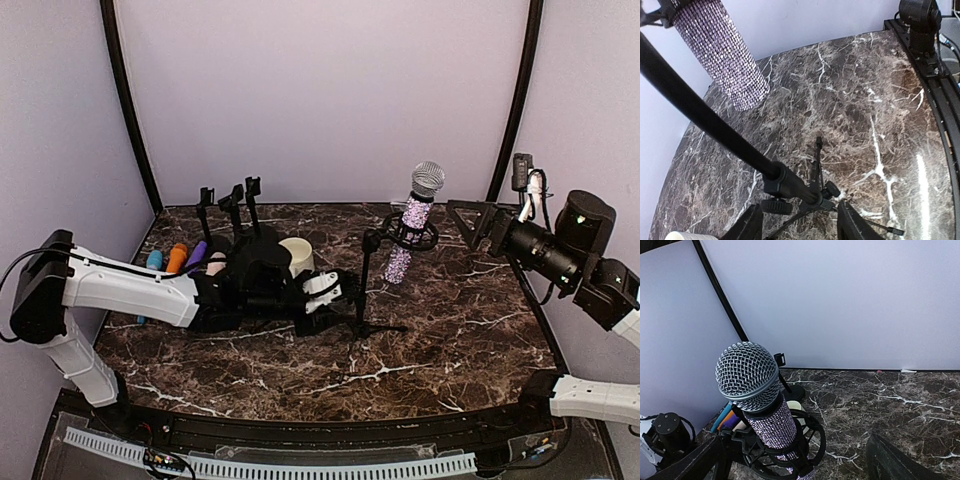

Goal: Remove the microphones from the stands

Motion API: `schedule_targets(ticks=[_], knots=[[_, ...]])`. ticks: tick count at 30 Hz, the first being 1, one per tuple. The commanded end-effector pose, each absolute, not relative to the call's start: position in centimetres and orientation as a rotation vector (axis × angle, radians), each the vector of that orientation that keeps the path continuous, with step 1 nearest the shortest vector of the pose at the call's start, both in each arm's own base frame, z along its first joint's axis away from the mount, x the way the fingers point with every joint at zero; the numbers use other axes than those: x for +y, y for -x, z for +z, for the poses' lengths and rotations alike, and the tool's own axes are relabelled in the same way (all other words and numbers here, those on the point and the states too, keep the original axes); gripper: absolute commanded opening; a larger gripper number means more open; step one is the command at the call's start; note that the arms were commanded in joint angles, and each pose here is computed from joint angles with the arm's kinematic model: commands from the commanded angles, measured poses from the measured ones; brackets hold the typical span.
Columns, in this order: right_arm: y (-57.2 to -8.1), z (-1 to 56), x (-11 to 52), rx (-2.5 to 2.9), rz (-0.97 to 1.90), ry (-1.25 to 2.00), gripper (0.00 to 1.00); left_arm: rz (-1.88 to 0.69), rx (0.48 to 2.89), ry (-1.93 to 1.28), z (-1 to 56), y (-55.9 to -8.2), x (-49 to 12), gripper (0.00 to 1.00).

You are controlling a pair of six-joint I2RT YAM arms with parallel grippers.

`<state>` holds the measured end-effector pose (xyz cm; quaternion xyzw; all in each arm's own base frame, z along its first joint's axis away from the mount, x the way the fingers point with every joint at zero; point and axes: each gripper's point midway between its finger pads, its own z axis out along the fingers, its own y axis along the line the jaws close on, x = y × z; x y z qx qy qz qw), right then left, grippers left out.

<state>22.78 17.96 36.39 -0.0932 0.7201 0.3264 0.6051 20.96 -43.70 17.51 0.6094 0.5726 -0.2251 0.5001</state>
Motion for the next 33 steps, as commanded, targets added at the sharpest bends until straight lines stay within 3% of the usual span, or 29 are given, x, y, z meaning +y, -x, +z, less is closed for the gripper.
schedule_targets(ticks=[1, 7, 20, 33], knots=[[-22.7, 37.0, 17.9, 1.643, 0.767, 0.207, 0.99, -0.329, 1.338, -1.477, 17.1, -23.4, -44.0, 0.51], [-22.8, 36.9, 18.0, 1.647, 0.760, 0.209, 0.99, -0.191, 1.310, -1.465, 16.8, -24.6, -44.4, 0.45], [-23.1, 36.5, 18.2, 1.663, 0.744, 0.216, 0.99, -0.198, 1.268, -1.445, 17.9, -24.4, -44.8, 0.40], [-23.2, 36.5, 18.2, 1.662, 0.743, 0.214, 0.99, -0.241, 1.331, -1.508, 16.3, -23.5, -44.5, 0.12]])
